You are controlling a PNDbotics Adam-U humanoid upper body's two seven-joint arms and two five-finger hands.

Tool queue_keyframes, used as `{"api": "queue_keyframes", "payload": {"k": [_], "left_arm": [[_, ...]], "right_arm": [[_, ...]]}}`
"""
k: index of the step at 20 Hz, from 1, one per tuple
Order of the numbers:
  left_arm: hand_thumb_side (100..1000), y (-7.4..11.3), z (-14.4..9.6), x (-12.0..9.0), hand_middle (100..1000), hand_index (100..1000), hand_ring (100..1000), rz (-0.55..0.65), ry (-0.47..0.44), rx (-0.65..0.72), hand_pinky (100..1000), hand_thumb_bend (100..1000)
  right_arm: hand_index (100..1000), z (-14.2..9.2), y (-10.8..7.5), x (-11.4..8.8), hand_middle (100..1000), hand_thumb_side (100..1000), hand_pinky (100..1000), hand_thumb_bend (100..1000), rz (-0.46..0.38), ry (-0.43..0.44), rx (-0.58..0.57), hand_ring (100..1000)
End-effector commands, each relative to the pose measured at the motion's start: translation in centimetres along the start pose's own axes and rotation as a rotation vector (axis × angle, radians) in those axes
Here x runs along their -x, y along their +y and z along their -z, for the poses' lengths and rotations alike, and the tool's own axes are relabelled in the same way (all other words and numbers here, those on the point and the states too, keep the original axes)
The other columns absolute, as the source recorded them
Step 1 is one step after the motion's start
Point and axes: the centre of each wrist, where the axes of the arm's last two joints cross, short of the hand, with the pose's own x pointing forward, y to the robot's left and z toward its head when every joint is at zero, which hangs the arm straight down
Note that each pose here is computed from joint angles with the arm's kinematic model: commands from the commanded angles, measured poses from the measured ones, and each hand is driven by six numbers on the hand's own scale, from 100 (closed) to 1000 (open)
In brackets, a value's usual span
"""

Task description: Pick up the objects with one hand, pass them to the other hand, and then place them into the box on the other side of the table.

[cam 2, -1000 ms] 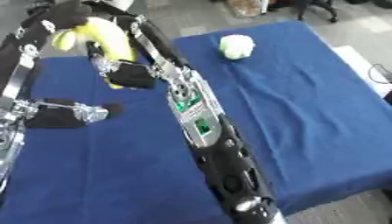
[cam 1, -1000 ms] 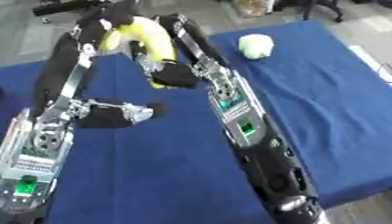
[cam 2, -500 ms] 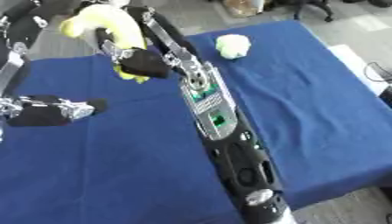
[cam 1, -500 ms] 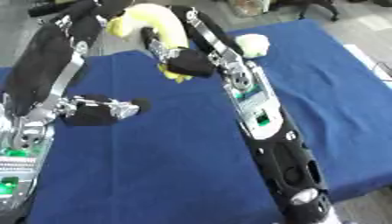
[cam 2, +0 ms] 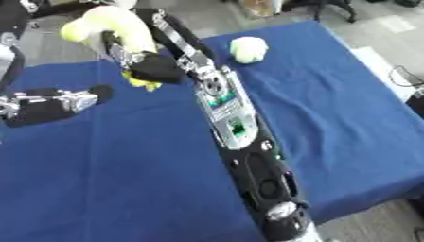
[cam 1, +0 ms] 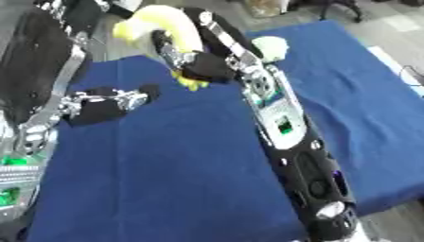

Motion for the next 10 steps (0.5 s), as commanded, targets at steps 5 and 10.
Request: {"api": "queue_keyframes", "payload": {"k": [5,10], "left_arm": [[100,-1.4,0.7,-0.8,811,952,814,0.072,-0.027,-0.015,852,762],[100,-2.3,0.5,-0.7,803,947,813,0.077,-0.05,0.063,856,739]], "right_arm": [[400,0.2,0.5,-0.7,163,452,639,100,0.032,-0.039,-0.046,348],[400,0.1,0.8,-0.9,161,450,639,100,0.05,-0.051,-0.076,347]]}}
